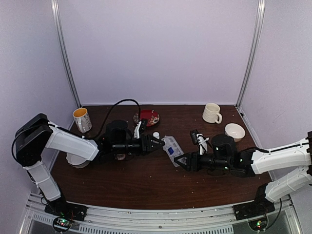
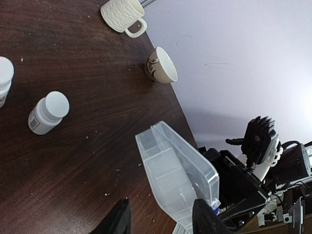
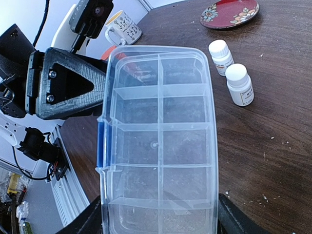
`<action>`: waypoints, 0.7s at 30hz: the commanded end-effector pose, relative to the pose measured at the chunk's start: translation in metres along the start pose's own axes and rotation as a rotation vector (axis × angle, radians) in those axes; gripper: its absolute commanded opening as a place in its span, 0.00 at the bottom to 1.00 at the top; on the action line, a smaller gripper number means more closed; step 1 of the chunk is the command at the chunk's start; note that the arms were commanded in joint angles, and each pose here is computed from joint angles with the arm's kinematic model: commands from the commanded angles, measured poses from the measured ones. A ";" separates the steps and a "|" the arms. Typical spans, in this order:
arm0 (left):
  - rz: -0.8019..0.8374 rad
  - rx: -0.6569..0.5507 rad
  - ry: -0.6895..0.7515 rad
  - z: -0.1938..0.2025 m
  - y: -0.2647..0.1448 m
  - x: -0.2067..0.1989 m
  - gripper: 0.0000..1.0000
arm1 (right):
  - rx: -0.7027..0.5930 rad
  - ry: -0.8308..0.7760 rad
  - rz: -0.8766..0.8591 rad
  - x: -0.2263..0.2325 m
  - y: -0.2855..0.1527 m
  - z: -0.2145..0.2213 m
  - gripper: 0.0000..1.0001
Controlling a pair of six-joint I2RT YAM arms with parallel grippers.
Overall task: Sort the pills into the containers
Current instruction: Open the lid of the pill container.
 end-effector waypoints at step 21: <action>-0.009 0.004 -0.085 0.003 0.016 0.014 0.51 | 0.039 -0.260 0.027 0.038 0.015 -0.004 0.67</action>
Point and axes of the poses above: each gripper's point midway between its finger pads, its own y axis out along the fingers, its own x axis along the line the jaws close on, z = x × y, the point moved 8 cm from there along -y, back along the fingers, and after that the axes turned 10 degrees about y, right-handed, at the moved point
